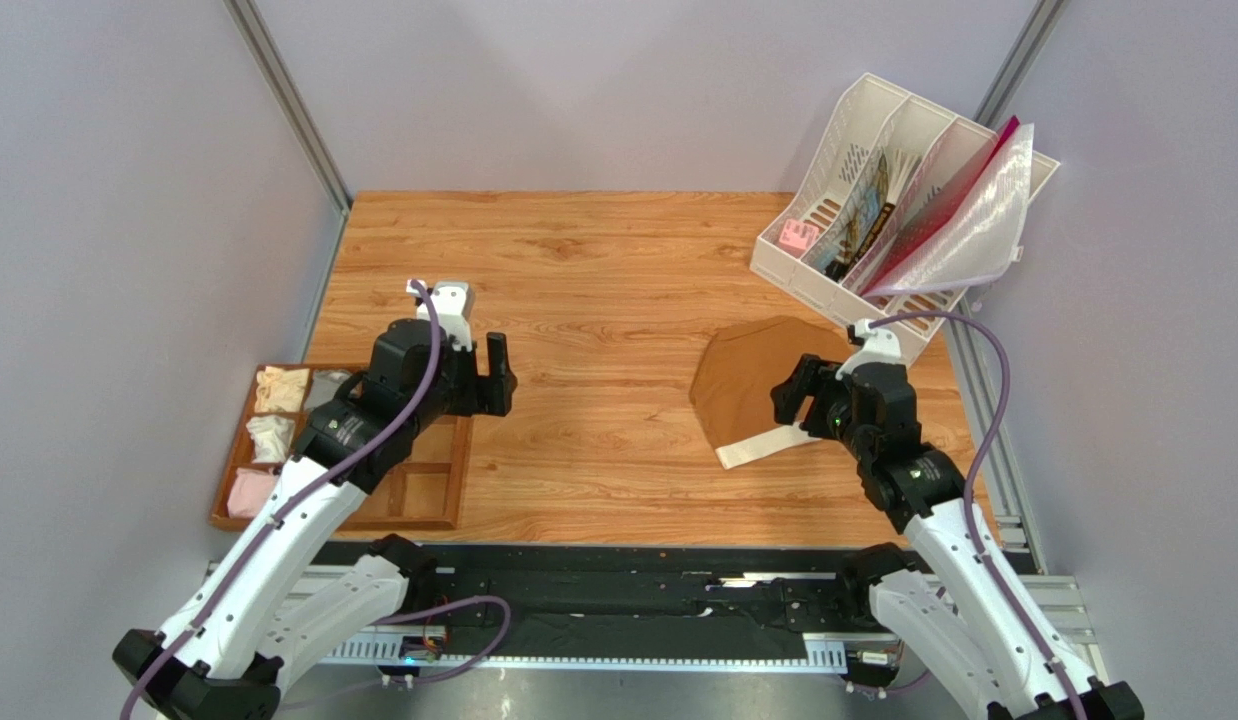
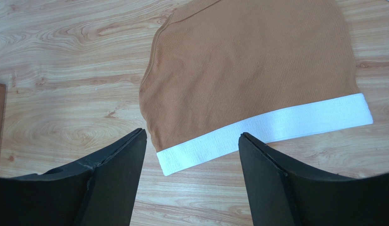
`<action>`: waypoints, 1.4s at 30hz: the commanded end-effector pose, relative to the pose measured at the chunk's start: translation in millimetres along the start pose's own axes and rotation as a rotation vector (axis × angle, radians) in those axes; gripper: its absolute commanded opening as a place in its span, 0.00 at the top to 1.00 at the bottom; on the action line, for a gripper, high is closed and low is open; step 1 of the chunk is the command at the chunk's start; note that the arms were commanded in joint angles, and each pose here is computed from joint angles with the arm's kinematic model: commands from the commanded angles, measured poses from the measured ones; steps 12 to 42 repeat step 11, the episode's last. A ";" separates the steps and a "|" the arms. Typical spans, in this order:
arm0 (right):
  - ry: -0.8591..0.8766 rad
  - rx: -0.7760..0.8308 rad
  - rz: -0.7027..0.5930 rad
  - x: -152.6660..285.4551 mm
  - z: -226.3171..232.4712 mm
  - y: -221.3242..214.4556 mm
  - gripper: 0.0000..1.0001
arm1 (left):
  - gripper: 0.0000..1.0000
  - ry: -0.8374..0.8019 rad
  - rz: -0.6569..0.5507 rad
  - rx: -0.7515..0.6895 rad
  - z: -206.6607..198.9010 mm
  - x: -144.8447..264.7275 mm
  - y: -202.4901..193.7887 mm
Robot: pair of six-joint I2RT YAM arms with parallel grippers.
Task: Roll the underwear
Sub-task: Reset both arms
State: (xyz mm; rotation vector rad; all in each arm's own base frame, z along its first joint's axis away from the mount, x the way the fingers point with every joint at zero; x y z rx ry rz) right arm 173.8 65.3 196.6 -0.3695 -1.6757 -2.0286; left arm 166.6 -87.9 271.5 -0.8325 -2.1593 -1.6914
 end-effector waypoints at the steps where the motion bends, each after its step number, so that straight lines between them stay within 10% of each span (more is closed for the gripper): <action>1: -0.039 0.015 -0.043 9.7 -3.1 11.4 0.24 | 0.10 -0.084 -0.064 -0.038 -6.4 7.9 9.8; 42: -0.071 0.018 -0.040 9.9 -6.7 9.4 0.24 | 0.10 -0.085 -0.087 -0.037 -3.3 13.0 6.5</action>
Point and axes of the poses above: each gripper's point midway between its finger pads, its own x axis back along the fingers, its own z axis along the line the jaws close on, y = z × x, the point moved 9 cm from there along x, back along the fingers, and after that the axes turned 8 degrees about x, right-handed, at the moved point
